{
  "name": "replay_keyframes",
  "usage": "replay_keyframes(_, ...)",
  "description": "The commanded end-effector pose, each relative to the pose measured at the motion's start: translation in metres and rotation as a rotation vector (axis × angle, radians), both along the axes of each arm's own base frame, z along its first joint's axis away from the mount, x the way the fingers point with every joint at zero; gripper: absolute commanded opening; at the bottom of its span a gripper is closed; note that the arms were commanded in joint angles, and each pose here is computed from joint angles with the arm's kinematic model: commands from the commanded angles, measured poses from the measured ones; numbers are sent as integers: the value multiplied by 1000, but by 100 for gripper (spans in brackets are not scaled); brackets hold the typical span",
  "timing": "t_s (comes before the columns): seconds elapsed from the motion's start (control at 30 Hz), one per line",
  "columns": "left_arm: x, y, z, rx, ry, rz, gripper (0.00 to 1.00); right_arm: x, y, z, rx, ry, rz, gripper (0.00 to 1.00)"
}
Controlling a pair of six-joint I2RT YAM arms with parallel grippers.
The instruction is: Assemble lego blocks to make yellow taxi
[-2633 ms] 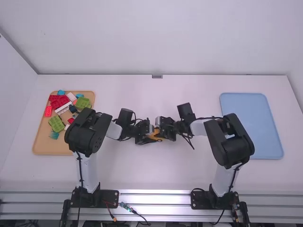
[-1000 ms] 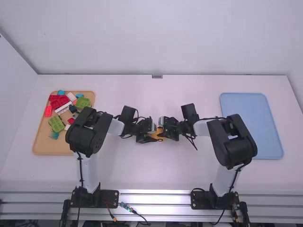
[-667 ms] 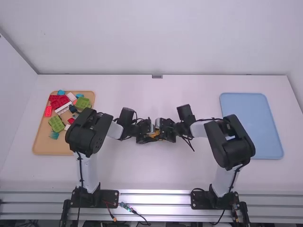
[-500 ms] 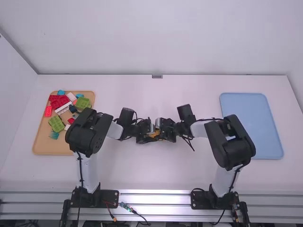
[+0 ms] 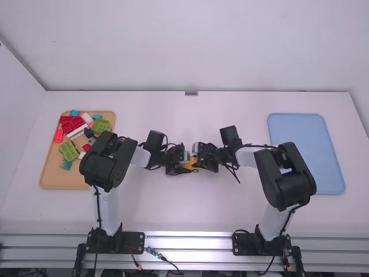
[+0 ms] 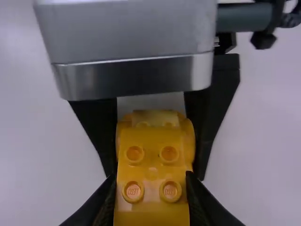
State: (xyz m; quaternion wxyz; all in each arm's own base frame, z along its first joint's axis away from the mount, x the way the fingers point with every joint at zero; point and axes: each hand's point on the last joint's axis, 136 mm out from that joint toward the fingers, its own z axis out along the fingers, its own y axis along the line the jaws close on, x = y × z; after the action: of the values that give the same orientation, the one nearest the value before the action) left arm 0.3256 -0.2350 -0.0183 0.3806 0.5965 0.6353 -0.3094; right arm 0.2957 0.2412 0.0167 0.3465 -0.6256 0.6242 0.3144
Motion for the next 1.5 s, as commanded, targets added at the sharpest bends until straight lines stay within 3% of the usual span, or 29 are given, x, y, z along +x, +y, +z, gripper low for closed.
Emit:
replay_keyframes(0.0,-4,19,-31,127,16,51,1,-3,-5,-3,-17,-6,-20,0)
replay_keyframes(0.33,-4,19,-31,127,16,52,1,-8,-3,-4,42,-29,-31,0)
replay_keyframes(0.63,-4,19,-31,127,17,51,2,-2,-1,-6,73,-31,-44,0)
replay_keyframes(1.07,-5,19,-32,128,20,51,2,-2,2,-7,54,-40,-19,0)
replay_keyframes(1.33,-6,20,-32,124,5,52,2,12,-1,-16,83,39,-32,0)
replay_keyframes(1.47,-8,20,-34,125,9,52,2,8,0,-13,76,77,15,0)
